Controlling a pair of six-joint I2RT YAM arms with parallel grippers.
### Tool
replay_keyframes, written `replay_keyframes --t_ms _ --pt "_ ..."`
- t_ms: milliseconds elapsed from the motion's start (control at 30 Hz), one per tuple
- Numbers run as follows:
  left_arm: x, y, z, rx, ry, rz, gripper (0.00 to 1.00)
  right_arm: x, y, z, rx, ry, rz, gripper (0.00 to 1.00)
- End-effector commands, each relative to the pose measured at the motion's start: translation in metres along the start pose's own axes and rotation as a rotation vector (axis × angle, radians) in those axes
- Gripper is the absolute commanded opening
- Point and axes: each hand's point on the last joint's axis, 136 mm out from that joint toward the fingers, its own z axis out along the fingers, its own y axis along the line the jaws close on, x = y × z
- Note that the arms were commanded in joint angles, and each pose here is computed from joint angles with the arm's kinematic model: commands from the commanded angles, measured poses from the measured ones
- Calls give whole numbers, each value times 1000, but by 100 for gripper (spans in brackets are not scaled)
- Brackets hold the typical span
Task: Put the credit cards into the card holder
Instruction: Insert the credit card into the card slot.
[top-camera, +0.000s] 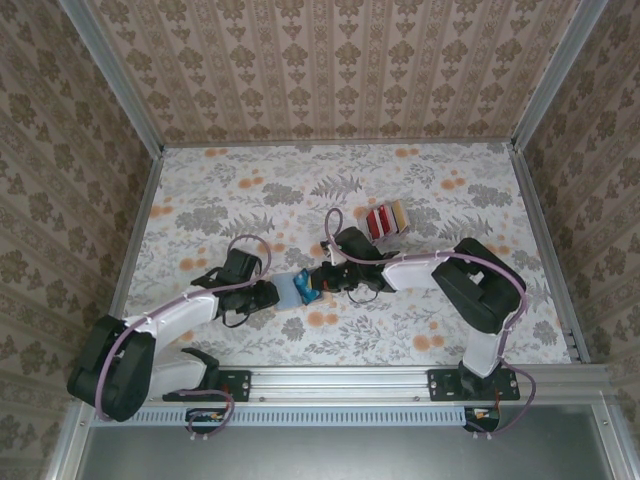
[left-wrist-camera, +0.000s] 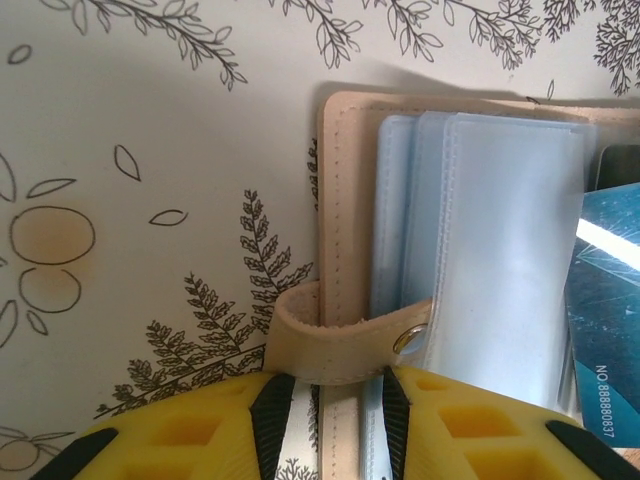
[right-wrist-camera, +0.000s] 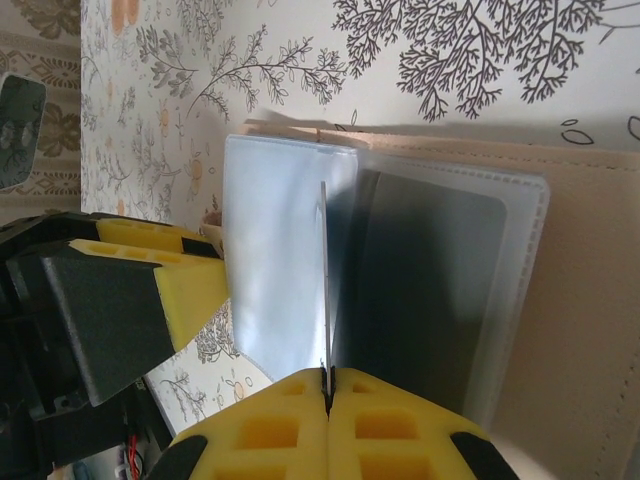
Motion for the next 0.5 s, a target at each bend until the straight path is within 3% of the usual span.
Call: replay_keyframes --t_ms 0,267,467 --pt "8 6 9 -10 37 15 36 -3 8 8 -41 15 6 1" --pt "9 5 12 -4 42 11 36 -11 9 15 -49 -1 17 1" --pt "9 3 13 3 42 10 36 -17 -7 14 25 -65 60 1"
